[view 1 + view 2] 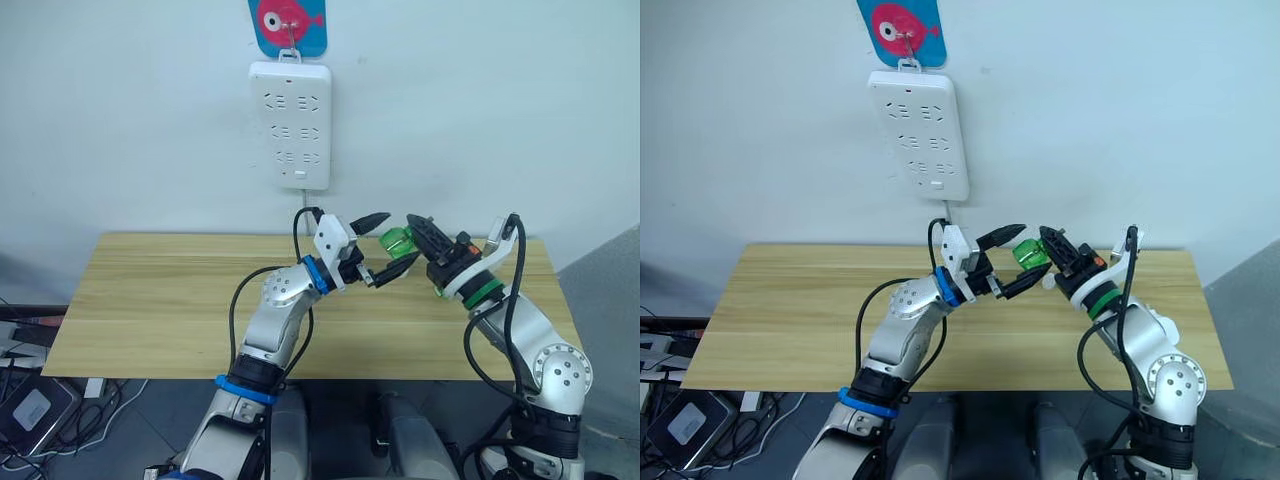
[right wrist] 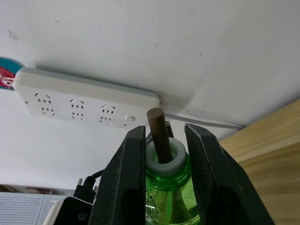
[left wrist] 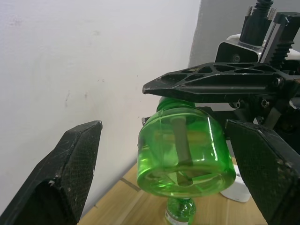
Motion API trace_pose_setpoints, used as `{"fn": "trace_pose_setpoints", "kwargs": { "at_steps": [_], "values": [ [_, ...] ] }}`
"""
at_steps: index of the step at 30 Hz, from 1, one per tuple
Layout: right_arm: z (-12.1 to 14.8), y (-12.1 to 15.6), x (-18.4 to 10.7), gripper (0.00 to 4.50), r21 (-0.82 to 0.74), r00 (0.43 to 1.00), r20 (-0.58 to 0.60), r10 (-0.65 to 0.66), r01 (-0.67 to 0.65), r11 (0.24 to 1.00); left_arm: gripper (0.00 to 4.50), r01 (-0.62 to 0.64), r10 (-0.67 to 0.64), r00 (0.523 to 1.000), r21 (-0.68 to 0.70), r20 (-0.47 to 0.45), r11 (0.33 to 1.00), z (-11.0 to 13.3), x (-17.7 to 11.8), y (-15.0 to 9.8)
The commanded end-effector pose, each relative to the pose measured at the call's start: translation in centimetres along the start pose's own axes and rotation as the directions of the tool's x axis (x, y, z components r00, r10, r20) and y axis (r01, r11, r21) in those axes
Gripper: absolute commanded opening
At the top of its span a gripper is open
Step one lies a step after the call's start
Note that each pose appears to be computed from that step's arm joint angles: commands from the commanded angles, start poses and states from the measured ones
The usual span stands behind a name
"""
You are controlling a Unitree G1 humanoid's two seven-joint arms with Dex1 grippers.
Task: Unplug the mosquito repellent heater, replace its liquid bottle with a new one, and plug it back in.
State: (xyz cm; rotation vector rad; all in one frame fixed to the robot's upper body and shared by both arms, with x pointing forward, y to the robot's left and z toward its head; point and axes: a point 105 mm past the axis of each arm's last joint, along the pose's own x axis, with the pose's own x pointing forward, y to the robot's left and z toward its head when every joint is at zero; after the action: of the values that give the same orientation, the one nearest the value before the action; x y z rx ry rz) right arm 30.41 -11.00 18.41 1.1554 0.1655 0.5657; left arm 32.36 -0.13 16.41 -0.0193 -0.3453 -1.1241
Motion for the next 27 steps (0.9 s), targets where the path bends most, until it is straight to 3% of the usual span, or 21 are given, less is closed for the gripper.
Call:
{"fn": "trace_pose_setpoints", "kwargs": {
  "at_steps": [1,3,6,11,19,24,26,27],
  "values": [
    [0.2,1.5,-0.3,0.87,-0.019,0.999,0.011,0.051,-0.051,0.999,4.5,0.009,-0.009,0.999,0.005,0.034,1.0,0.6,0.6,-0.4],
    [0.2,1.5,-0.4,0.87,-0.019,0.999,0.01,0.051,-0.051,0.999,4.5,0.009,-0.009,0.999,0.002,0.034,1.0,0.6,0.6,-0.5],
    [0.3,1.6,-0.3,0.87,-0.013,0.998,0.016,0.053,-0.053,0.999,3.95,0.008,-0.008,0.999,-0.003,0.037,1.0,0.6,0.7,-0.5],
    [0.3,1.7,-0.1,0.87,-0.01,0.998,0.022,0.055,-0.055,0.998,2.31,0.011,-0.011,0.999,-0.009,0.033,1.0,0.4,0.8,-0.7],
    [0.3,1.9,0.2,0.87,-0.034,0.999,0.022,0.047,-0.046,0.998,2.26,0.001,-0.001,1.0,-0.008,0.019,1.0,0.0,0.8,-0.6],
    [-0.4,2.6,0.0,2.51,-0.087,0.997,-0.037,0.071,-0.074,0.993,2.26,0.01,-0.009,1.0,-0.039,0.011,0.999,0.1,0.7,-0.4],
    [-0.6,2.2,-0.9,3.42,-0.183,0.995,-0.1,0.022,-0.04,0.982,2.26,0.063,-0.065,0.998,-0.117,-0.018,0.991,-0.2,0.2,-0.3],
    [-0.6,2.1,-1.3,3.55,-0.216,0.992,-0.123,0.004,-0.03,0.976,2.26,0.075,-0.079,0.997,-0.142,-0.025,0.987,-0.2,0.1,-0.2]
  ]
}}
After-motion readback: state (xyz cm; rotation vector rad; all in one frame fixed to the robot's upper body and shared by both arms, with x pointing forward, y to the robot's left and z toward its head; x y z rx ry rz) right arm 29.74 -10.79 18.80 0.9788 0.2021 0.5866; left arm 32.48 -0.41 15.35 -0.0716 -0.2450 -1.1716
